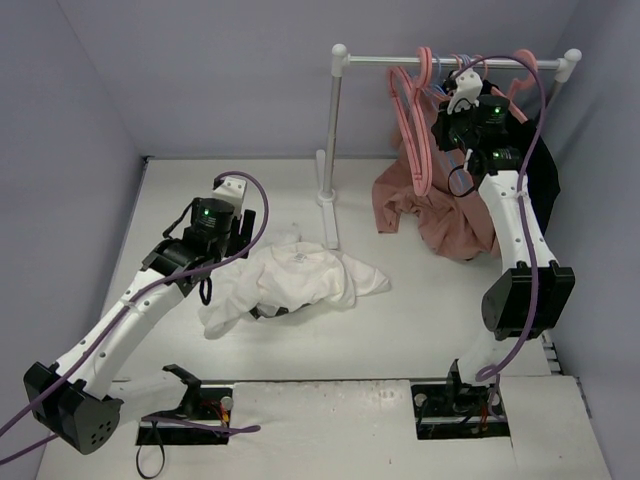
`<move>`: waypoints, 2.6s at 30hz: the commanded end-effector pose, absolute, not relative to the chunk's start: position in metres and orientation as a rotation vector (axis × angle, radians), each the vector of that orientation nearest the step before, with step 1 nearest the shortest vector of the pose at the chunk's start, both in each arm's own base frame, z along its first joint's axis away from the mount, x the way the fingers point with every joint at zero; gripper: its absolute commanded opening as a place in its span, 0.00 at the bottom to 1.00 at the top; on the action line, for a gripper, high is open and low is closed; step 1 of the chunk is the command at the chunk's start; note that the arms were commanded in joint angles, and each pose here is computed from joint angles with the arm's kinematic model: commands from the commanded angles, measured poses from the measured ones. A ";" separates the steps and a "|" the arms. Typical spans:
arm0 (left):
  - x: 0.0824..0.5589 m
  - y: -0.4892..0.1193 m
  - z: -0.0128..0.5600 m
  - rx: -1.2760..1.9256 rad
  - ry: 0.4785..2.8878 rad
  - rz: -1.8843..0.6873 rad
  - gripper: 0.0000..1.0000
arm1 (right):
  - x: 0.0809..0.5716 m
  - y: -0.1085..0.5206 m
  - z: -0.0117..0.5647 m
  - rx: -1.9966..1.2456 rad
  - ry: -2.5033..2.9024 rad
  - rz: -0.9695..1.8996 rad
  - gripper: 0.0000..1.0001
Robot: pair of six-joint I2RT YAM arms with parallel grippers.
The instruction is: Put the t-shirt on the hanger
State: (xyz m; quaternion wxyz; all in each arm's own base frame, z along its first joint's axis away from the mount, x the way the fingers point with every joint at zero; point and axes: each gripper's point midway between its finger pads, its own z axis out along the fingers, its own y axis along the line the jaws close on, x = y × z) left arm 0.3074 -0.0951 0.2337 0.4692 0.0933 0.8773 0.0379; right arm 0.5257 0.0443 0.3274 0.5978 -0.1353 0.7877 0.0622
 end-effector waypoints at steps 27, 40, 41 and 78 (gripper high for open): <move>0.313 -0.107 0.241 0.211 2.133 0.009 0.66 | 0.352 0.045 0.315 -0.075 1.761 0.102 0.00; 0.313 -0.112 0.234 0.213 2.155 -0.015 0.66 | 0.275 0.062 0.220 0.118 1.922 0.352 0.00; 0.314 -0.112 0.234 0.213 2.156 -0.015 0.66 | 0.270 0.067 0.216 0.098 1.938 0.378 0.00; 0.372 -0.172 0.108 -0.211 2.517 0.053 0.56 | 0.180 0.154 0.267 -0.504 1.743 0.820 0.00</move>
